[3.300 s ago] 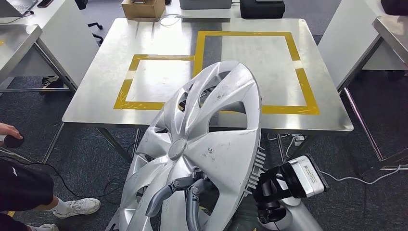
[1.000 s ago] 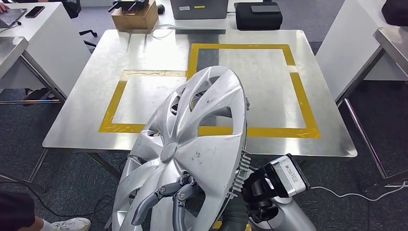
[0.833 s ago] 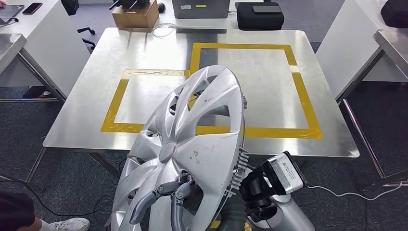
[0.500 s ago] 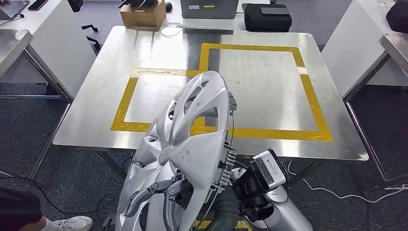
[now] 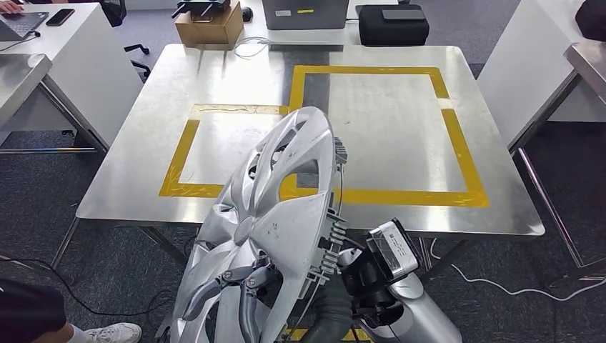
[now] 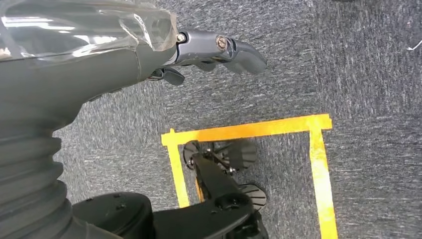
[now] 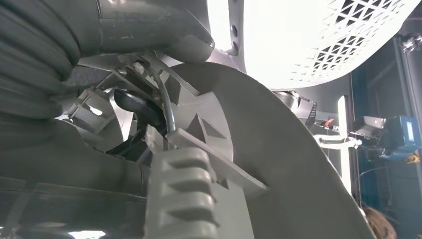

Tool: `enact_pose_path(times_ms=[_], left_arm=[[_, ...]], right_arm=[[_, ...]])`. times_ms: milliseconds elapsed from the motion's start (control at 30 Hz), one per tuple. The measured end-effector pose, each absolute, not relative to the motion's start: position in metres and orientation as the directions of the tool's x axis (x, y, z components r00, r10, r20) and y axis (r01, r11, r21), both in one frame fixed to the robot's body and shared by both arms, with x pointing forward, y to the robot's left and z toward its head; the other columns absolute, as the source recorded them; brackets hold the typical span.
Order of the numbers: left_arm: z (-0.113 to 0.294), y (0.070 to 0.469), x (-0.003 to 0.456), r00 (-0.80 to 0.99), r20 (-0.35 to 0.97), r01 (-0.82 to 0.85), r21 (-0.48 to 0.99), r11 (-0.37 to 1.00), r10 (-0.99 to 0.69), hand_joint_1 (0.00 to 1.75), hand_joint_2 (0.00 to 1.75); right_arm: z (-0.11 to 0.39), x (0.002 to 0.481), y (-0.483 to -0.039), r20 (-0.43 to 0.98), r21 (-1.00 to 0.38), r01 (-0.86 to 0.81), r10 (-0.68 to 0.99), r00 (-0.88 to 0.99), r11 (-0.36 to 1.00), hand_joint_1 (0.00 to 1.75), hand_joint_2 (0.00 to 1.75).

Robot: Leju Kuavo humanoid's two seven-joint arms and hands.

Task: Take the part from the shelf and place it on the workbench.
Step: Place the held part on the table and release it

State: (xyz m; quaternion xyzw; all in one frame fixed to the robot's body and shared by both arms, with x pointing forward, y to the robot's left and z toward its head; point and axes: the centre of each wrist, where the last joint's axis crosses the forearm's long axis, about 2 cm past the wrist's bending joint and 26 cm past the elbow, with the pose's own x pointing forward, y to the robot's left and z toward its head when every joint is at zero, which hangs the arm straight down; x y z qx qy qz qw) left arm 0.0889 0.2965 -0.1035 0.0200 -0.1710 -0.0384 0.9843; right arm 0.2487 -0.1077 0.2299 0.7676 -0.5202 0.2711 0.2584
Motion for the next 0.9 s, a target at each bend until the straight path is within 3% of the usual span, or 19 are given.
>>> enact_pose_path(times_ms=[467, 500, 567, 633, 667, 733, 900], left_arm=[[-0.103, 0.295, 0.090, 0.938, 0.331, 0.088, 0.047, 0.995, -0.099, 0.00, 1.75], [-0.103, 0.293, 0.092, 0.939, 0.323, 0.105, 0.044, 0.993, -0.114, 0.00, 1.75], [-0.101, 0.283, 0.100, 0.939, 0.314, 0.138, 0.036, 0.990, -0.142, 0.00, 1.75], [-0.098, 0.272, 0.110, 0.934, 0.322, 0.153, 0.026, 0.988, -0.153, 0.00, 1.75], [-0.097, 0.268, 0.113, 0.933, 0.325, 0.156, 0.020, 0.988, -0.154, 0.00, 1.75], [-0.097, 0.263, 0.113, 0.933, 0.323, 0.162, 0.012, 0.987, -0.157, 0.00, 1.75], [-0.098, 0.263, 0.111, 0.934, 0.320, 0.167, 0.014, 0.986, -0.162, 0.00, 1.75]], right_arm=[[0.232, 0.254, -0.107, 0.723, 0.108, -0.954, -0.637, 0.268, -0.279, 1.75, 1.75], [0.236, 0.264, -0.104, 0.769, 0.090, -0.974, -0.607, 0.202, -0.210, 1.75, 1.75], [0.255, 0.304, -0.091, 0.882, -0.037, -0.995, -0.465, -0.078, 0.097, 1.75, 1.75], [0.279, 0.344, -0.082, 0.883, -0.262, -0.852, -0.245, -0.401, 0.453, 1.75, 1.75], [0.287, 0.356, -0.080, 0.848, -0.353, -0.753, -0.149, -0.508, 0.556, 1.75, 1.75], [0.300, 0.369, -0.075, 0.800, -0.438, -0.653, -0.064, -0.596, 0.618, 1.75, 1.75], [0.311, 0.375, -0.064, 0.813, -0.425, -0.696, -0.094, -0.575, 0.578, 1.75, 1.75]])
